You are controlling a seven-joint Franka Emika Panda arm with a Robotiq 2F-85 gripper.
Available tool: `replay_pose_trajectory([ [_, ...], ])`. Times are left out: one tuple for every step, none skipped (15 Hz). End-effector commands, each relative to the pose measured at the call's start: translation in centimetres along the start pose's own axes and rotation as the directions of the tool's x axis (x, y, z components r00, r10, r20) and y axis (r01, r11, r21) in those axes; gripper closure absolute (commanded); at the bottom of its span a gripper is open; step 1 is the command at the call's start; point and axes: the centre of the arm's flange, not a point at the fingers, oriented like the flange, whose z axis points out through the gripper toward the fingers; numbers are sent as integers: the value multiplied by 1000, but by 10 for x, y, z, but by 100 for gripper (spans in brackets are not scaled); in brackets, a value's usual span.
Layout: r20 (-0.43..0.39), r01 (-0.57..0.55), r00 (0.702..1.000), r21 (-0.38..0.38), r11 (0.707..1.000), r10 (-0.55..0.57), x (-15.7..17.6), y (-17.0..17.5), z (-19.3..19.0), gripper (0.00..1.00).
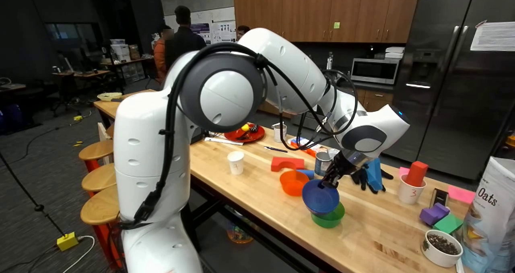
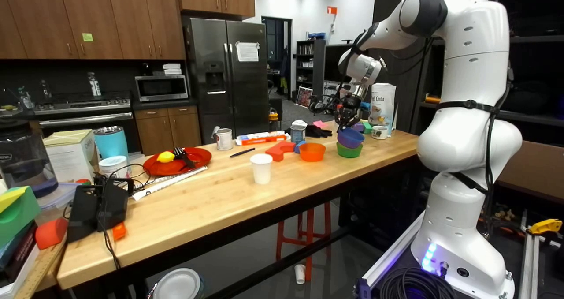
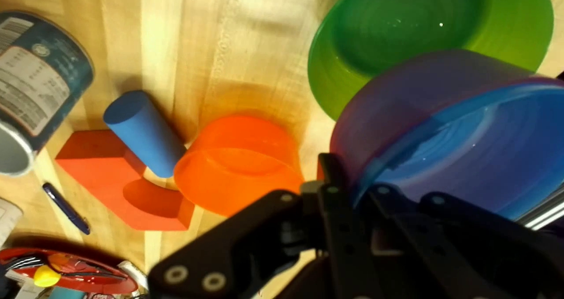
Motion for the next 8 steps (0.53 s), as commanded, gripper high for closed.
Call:
replay_pose_trajectory([
  [-42, -79, 996, 19, 997, 80, -11, 11, -2, 98],
  [-33, -105, 994, 11, 994, 106, -14, 12, -2, 98],
  [-26, -123, 992, -1, 992, 123, -17, 15, -3, 98],
  [-22, -140, 990, -12, 990, 139, -19, 18, -4, 98],
  [-20, -152, 988, -17, 988, 151, -21, 21, -6, 98],
  [-17, -162, 987, -20, 987, 162, -23, 24, -7, 98],
  [-14, -171, 985, -18, 985, 170, -25, 28, -8, 98],
  [-13, -178, 984, -13, 984, 177, -26, 31, -9, 98],
])
